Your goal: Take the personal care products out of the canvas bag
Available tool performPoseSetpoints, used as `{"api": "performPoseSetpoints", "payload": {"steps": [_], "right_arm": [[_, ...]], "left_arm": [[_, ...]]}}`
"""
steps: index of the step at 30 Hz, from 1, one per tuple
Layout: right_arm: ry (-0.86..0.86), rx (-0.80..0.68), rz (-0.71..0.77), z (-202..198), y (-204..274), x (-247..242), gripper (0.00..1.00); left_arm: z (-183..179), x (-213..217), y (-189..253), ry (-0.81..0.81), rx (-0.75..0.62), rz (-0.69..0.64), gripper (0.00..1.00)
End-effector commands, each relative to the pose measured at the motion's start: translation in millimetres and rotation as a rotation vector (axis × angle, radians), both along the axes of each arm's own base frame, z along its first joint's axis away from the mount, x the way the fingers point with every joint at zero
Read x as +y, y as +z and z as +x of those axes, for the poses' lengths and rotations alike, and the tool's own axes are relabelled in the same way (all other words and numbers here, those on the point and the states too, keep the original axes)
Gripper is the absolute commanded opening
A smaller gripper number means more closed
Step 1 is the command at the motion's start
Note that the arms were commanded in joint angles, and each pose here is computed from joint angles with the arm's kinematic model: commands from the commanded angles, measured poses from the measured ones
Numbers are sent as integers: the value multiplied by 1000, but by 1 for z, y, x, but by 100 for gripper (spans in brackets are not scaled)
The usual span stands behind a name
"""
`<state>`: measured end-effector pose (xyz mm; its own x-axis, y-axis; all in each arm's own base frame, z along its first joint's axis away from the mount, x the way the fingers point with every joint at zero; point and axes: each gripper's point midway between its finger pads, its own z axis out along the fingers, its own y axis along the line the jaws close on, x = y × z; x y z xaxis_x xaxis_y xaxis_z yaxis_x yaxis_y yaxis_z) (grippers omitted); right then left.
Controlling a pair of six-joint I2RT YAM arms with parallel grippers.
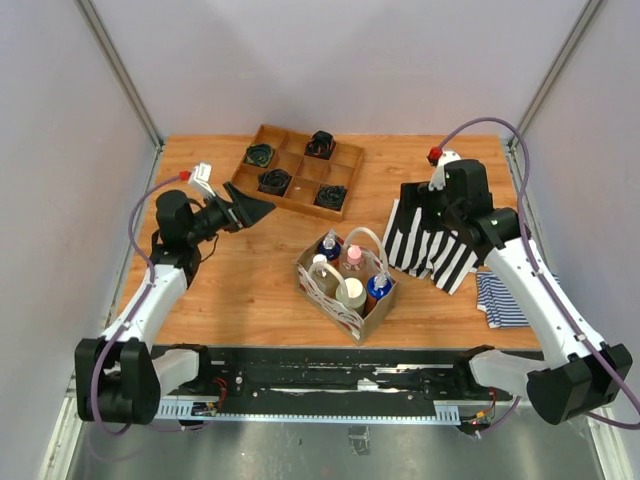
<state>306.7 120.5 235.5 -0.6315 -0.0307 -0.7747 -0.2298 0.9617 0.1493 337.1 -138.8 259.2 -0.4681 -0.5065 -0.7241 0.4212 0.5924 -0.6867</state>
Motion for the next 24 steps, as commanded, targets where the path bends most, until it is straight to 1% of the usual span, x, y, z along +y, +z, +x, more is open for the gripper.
{"api": "performPoseSetpoints", "payload": {"steps": [1,3,4,5,7,8,10,12,14,16,19,21,24], "right_arm": [[124,29,52,0,9,21,98],[124,55,37,5,0,21,99],[129,67,39,9,-4,24,99],[136,78,48,14,-6,29,99],[163,118,71,27,-11,41,99],[168,142,75,33,-13,46,98],[159,201,61,45,-17,50,92],[172,244,62,50,-24,56,90],[182,245,53,56,-28,61,92],[185,231,37,63,-31,63,99],[204,269,33,77,-46,71,98],[212,318,33,82,-54,77,98],[197,353,32,89,-58,81,99]], "left_arm": [[-22,-26,9,-178,81,-24,100],[-14,-10,-3,-22,147,160,100],[-12,-6,3,19,125,191,100],[-11,-3,8,42,105,193,100],[-4,1,4,72,118,202,100],[1,-1,-4,64,146,205,100],[12,-6,-21,30,211,208,100],[22,-10,-43,12,273,211,100],[29,-10,-59,20,304,211,100],[37,-4,-68,75,317,239,100],[49,3,-92,146,410,301,100],[52,-4,-109,125,489,309,100],[61,-20,-132,103,563,407,100]]}}
